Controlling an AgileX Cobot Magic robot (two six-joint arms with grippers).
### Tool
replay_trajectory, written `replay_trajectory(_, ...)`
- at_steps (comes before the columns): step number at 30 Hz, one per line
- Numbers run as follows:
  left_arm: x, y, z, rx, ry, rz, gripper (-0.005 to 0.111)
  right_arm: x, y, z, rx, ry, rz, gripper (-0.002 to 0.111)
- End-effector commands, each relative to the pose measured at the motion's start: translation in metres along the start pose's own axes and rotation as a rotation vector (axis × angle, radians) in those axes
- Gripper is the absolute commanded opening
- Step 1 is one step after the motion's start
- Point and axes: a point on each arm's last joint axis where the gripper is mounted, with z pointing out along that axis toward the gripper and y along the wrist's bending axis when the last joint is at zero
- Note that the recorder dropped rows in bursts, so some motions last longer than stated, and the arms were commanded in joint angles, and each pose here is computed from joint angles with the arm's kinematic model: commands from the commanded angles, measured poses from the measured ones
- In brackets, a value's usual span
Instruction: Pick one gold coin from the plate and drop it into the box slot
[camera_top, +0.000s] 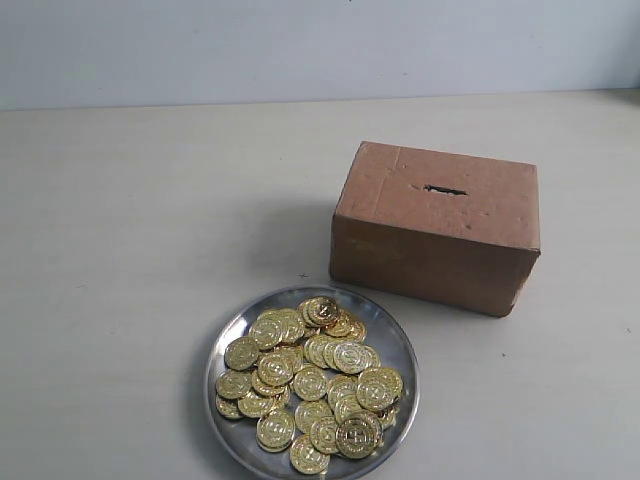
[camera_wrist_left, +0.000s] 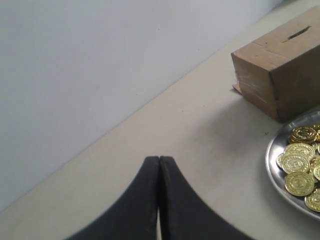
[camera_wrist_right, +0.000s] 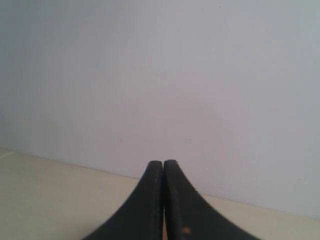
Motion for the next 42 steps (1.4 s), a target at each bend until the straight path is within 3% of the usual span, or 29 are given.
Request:
replay_trajectory(1, 0.004, -0.002, -0.008, -0.052, -0.068, -0.023, 0.000, 0.002, 0.003, -0.001, -0.033, -0.058, 0.076, 0.000)
replay_trajectory(7, 0.005, -0.003, -0.014, -0.085, -0.117, 0.002, 0.000, 0.025, 0.007, 0.002, -0.060, -0.043, 0.120, 0.000)
replay_trajectory(12, 0.009, -0.001, -0.014, -0.114, -0.062, 0.206, 0.000, 0.045, 0.009, 0.003, -0.067, 0.000, 0.119, 0.000)
replay_trajectory(16, 0.016, 0.001, -0.013, -0.147, 0.012, 0.462, 0.000, 0.056, 0.009, 0.003, -0.065, 0.027, 0.179, 0.000)
replay_trajectory(18, 0.021, 0.000, -0.011, -0.156, 0.032, 0.516, 0.000, 0.059, 0.010, 0.003, -0.063, 0.038, 0.189, 0.000)
replay_trajectory(24, 0.034, -0.007, -0.008, -0.102, 0.079, 0.515, 0.000, 0.065, 0.010, 0.003, -0.061, 0.060, 0.187, 0.000)
replay_trajectory(37, 0.034, -0.007, -0.008, -0.105, 0.087, 0.509, 0.000, 0.065, 0.010, 0.003, -0.062, 0.057, 0.184, 0.000)
replay_trajectory(42, 0.038, -0.001, -0.009, -0.186, 0.170, 0.485, 0.000, 0.060, 0.001, -0.005, 0.085, -0.032, 0.165, 0.000)
